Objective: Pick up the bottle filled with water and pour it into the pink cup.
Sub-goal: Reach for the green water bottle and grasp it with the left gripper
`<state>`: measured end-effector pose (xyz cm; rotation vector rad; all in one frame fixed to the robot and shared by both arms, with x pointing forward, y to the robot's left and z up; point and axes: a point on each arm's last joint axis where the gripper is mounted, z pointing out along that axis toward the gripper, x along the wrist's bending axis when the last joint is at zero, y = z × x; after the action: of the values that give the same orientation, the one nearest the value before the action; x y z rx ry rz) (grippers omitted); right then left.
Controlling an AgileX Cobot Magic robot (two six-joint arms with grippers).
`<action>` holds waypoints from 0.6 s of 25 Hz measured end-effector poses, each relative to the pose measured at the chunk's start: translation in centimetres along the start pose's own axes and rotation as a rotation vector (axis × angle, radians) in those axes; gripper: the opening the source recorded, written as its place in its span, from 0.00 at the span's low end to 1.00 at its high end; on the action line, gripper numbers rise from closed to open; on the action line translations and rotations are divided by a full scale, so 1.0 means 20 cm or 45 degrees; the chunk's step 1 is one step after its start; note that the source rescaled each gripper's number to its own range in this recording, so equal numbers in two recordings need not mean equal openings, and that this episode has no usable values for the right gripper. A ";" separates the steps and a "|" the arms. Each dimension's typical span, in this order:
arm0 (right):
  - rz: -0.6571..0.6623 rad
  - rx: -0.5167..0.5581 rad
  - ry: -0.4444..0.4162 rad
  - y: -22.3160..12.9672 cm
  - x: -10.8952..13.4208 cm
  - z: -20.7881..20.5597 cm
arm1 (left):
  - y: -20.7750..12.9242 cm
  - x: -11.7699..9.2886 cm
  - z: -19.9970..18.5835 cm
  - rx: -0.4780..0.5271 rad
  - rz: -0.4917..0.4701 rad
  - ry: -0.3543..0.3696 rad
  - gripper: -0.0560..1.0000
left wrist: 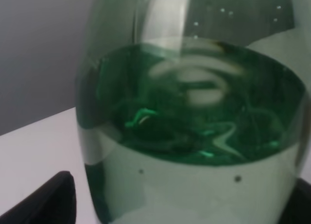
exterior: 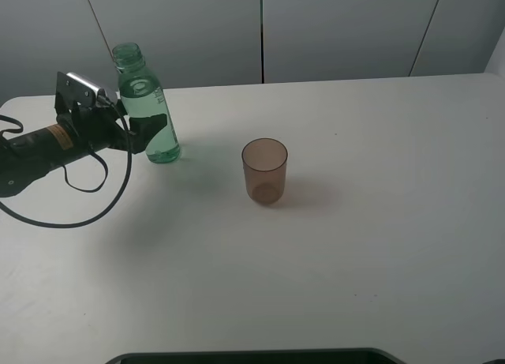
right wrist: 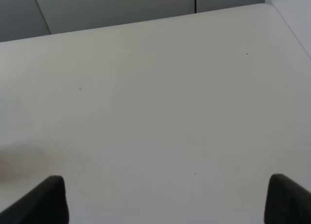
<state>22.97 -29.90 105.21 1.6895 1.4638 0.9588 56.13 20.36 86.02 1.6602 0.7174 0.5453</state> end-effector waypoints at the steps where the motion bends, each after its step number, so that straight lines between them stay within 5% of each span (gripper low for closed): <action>1: 0.000 0.000 0.000 0.00 0.00 0.00 | 0.01 0.00 0.01 -0.008 0.007 -0.002 0.99; 8: 0.000 0.000 0.000 0.00 0.00 0.00 | 0.05 -0.03 0.11 0.004 0.061 -0.034 0.99; 15: 0.000 0.000 0.000 0.00 0.00 0.00 | 0.08 -0.02 0.16 0.001 0.039 0.034 1.00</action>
<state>22.97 -29.90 105.21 1.6895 1.4638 0.9588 58.24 17.64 86.89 1.6699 0.7127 0.5900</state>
